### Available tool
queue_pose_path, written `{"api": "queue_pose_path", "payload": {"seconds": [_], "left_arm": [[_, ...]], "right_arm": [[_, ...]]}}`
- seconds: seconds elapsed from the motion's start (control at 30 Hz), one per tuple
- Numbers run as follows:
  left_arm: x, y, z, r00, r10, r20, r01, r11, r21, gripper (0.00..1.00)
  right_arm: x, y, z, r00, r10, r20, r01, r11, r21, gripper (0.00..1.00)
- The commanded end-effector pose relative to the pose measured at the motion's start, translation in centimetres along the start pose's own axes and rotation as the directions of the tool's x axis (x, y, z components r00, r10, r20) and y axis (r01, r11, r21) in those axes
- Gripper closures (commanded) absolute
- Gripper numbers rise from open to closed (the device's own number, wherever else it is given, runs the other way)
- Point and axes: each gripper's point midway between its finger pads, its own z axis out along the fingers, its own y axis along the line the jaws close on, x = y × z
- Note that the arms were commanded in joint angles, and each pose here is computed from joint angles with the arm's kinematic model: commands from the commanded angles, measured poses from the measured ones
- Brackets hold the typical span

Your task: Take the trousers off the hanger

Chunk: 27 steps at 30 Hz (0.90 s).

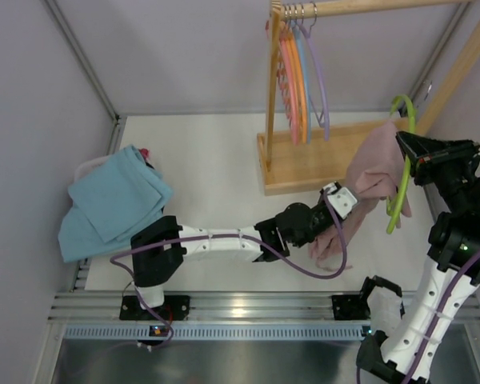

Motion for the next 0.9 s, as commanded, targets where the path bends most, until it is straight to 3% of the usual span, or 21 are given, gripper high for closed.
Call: {"api": "queue_pose_path", "payload": {"seconds": [0.0, 0.37, 0.63, 0.87], "left_arm": [[-3.2, 3.7, -0.8, 0.999, 0.007, 0.044, -0.003, 0.997, -0.079, 0.99], [-13.5, 3.7, -4.5, 0.981, -0.059, 0.184, 0.053, 0.998, 0.037, 1.00], [-19.6, 5.2, -5.7, 0.961, -0.107, 0.256, 0.105, 0.994, 0.021, 1.00], [-24.2, 7.0, -7.8, 0.936, -0.131, 0.328, 0.142, 0.990, -0.010, 1.00]], "right_arm": [[-0.4, 4.5, -1.2, 0.992, -0.112, 0.066, 0.120, 0.983, -0.136, 1.00], [-1.6, -3.4, 2.4, 0.995, -0.095, 0.029, 0.095, 0.995, -0.016, 1.00], [0.1, -10.6, 4.1, 0.989, -0.053, -0.137, 0.068, 0.992, 0.108, 1.00], [-0.3, -14.8, 4.3, 0.973, -0.185, -0.136, 0.208, 0.961, 0.181, 1.00]]}}
